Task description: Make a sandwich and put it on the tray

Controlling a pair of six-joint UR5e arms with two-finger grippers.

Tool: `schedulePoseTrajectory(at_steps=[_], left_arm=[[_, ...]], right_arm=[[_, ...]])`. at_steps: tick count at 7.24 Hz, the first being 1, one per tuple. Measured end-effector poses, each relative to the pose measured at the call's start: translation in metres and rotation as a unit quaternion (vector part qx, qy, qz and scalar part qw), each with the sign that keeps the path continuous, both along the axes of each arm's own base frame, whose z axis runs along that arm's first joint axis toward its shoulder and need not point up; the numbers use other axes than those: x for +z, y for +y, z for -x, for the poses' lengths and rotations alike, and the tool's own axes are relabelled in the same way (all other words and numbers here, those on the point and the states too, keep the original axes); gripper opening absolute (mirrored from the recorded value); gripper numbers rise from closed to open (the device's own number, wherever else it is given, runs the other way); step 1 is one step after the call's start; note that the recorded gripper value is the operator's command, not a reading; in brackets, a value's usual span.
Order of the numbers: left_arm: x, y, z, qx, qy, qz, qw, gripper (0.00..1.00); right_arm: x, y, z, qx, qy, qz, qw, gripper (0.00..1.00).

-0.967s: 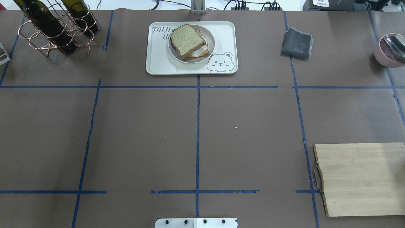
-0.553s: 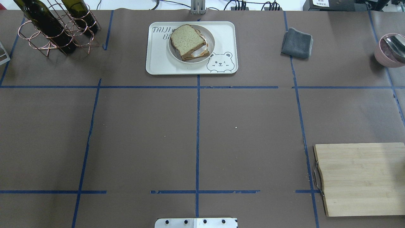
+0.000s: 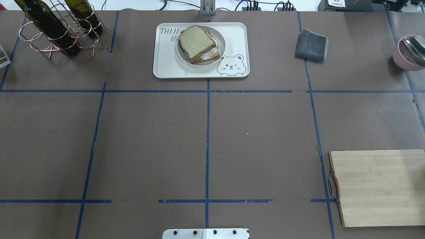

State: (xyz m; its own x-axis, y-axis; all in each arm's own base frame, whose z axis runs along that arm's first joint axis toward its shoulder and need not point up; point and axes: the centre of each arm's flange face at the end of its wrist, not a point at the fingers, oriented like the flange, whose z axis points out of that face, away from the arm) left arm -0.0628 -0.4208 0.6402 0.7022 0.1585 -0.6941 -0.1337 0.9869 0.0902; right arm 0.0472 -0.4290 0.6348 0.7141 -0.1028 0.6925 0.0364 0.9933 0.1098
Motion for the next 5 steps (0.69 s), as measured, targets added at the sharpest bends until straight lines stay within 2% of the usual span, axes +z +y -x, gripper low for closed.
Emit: schedulePoseTrajectory(at_steps=[5], left_arm=[[0.0053,0.0004,-0.0004,0.0,0.001,0.006,1.0,1.0]], right_arm=[[0.0016,0.0003,0.0,0.0,0.0,0.002,1.0,1.0]])
